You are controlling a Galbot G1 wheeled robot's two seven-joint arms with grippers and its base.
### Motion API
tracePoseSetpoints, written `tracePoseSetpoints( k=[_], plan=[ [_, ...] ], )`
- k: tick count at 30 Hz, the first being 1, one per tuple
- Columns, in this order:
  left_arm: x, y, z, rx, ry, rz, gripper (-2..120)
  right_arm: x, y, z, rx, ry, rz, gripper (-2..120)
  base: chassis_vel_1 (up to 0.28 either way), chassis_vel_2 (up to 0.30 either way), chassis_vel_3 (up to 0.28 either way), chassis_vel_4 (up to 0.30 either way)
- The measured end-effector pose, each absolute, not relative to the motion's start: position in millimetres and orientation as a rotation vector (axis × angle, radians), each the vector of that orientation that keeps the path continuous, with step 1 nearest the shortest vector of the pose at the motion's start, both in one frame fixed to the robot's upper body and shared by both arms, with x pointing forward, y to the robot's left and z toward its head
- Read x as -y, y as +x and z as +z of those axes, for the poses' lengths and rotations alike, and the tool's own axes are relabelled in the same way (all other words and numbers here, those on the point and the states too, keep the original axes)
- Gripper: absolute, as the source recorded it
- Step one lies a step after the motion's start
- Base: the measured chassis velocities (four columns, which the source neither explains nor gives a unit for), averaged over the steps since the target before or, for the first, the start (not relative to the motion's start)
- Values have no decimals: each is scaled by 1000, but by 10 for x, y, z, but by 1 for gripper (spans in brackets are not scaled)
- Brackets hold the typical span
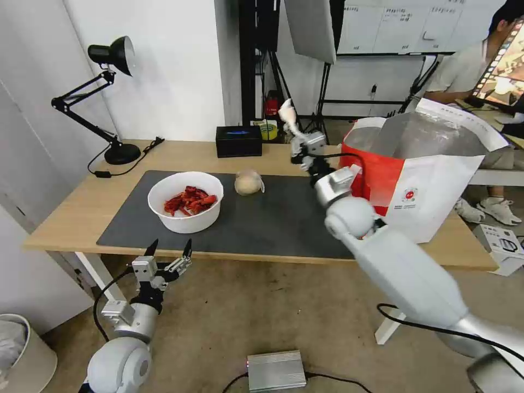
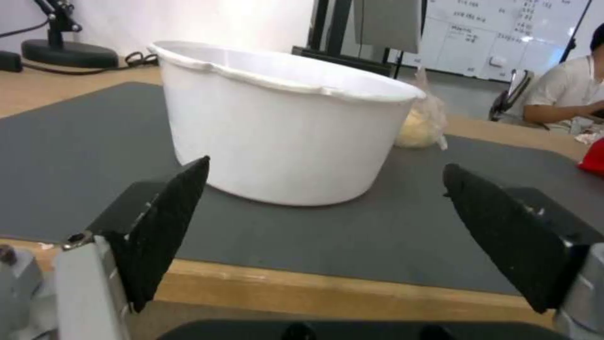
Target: Pick up the trash from the table and place it into the takeout bag.
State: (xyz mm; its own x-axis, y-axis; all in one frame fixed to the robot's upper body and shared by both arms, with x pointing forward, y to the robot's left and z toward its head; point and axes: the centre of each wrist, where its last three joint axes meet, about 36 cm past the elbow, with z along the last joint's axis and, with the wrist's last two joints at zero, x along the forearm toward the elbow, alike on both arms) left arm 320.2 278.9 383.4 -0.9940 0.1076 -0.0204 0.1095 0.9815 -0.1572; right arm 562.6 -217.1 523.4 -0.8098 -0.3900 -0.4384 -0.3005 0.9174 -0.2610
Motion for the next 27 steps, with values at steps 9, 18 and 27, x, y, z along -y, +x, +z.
tracePoseSetpoints(
  k=[9, 18, 27],
  plan=[
    [-2727, 3198, 3812, -3120, 191, -242, 100, 2709, 5301, 5465, -2471, -402, -310, 0, 0, 0, 0, 0],
    [-2677, 3176, 3784, -3128, 204, -236, 100, 3278, 4904, 5560, -2469, -221, -307, 0, 0, 0, 0, 0],
    [-2607, 3180, 3785, -3122, 237, -247, 100, 3811, 4668, 6126, -2653, 33, -289, 0, 0, 0, 0, 0]
  ],
)
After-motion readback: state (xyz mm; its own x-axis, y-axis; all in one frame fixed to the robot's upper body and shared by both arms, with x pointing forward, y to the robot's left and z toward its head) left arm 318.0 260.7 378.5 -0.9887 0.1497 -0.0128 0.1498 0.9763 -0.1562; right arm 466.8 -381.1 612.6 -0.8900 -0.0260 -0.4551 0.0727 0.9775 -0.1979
